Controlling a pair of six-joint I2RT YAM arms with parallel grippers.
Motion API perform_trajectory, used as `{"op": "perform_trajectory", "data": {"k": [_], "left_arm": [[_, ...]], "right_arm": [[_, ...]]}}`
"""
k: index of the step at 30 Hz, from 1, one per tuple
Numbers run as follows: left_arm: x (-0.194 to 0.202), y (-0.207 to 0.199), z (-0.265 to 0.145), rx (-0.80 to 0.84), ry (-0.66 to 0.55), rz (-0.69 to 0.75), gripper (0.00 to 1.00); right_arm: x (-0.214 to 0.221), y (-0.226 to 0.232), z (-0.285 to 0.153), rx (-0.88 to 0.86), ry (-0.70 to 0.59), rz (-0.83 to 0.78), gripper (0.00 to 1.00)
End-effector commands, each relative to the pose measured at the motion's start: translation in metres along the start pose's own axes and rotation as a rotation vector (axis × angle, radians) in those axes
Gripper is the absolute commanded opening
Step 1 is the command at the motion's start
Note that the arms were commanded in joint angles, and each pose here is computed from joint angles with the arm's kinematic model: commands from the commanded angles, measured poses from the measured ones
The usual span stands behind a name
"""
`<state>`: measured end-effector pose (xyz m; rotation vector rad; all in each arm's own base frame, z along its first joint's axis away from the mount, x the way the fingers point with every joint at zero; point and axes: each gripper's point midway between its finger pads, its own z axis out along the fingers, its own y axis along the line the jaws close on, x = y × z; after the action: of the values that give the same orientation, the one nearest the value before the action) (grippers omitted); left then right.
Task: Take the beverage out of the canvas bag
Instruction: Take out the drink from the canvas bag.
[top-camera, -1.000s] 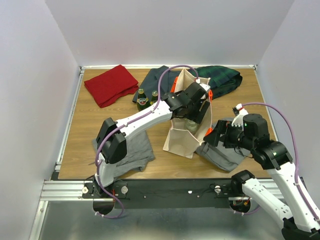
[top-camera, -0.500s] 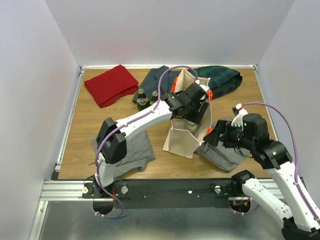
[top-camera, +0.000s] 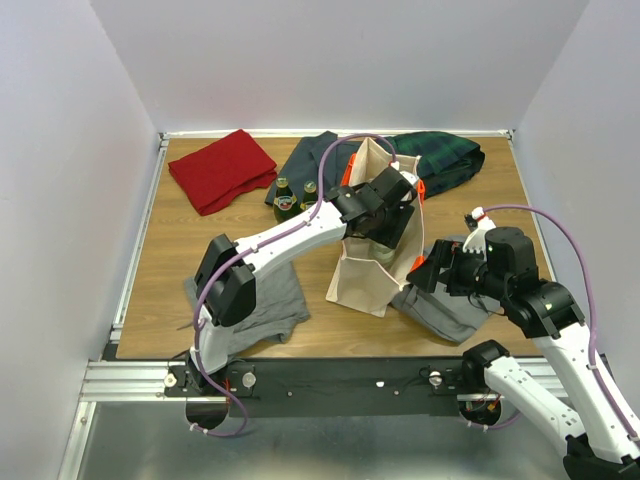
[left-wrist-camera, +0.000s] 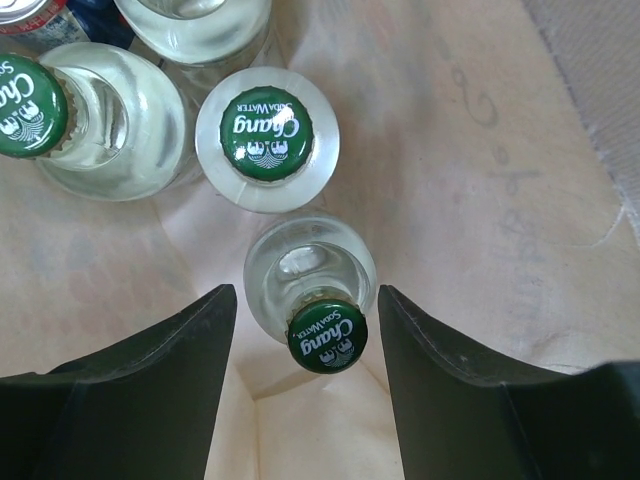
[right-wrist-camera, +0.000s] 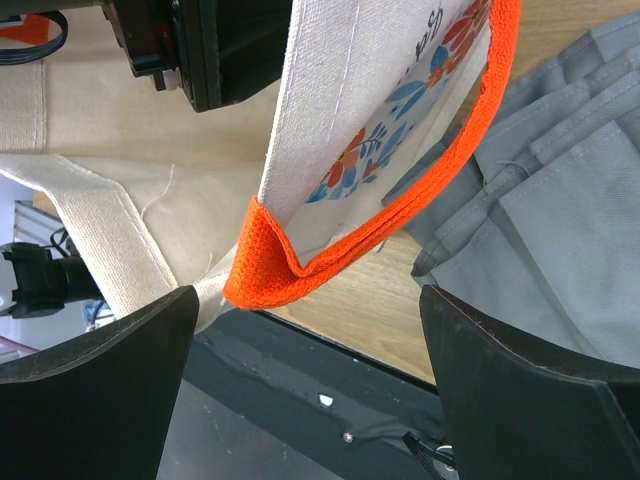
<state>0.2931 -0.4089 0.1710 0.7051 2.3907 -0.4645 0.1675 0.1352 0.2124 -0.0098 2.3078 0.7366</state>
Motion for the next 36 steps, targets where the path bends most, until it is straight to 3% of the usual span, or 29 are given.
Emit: {"op": "perform_trajectory", "data": {"k": [1,9,29,36], "left_arm": [[0.001,-0.002,0.003,-0.009,0.006,0.010,0.66],[0.003,-0.003,0.007,0.002,0.013,0.009,0.57],[0.006,-0.009,0.011,0.032,0.028,0.015,0.00],[0.006,-0.012,0.009,0.049,0.037,0.027,0.00]], "right_arm": [[0.010,-0.007,0.003,0.024,0.034,-0.004,1.00],[0.010,-0.008,0.002,0.028,0.028,-0.001,1.00],[0.008,-0.009,0.000,0.035,0.011,0.005,1.00],[0.008,-0.010,0.000,0.039,0.010,0.007,1.00]]}}
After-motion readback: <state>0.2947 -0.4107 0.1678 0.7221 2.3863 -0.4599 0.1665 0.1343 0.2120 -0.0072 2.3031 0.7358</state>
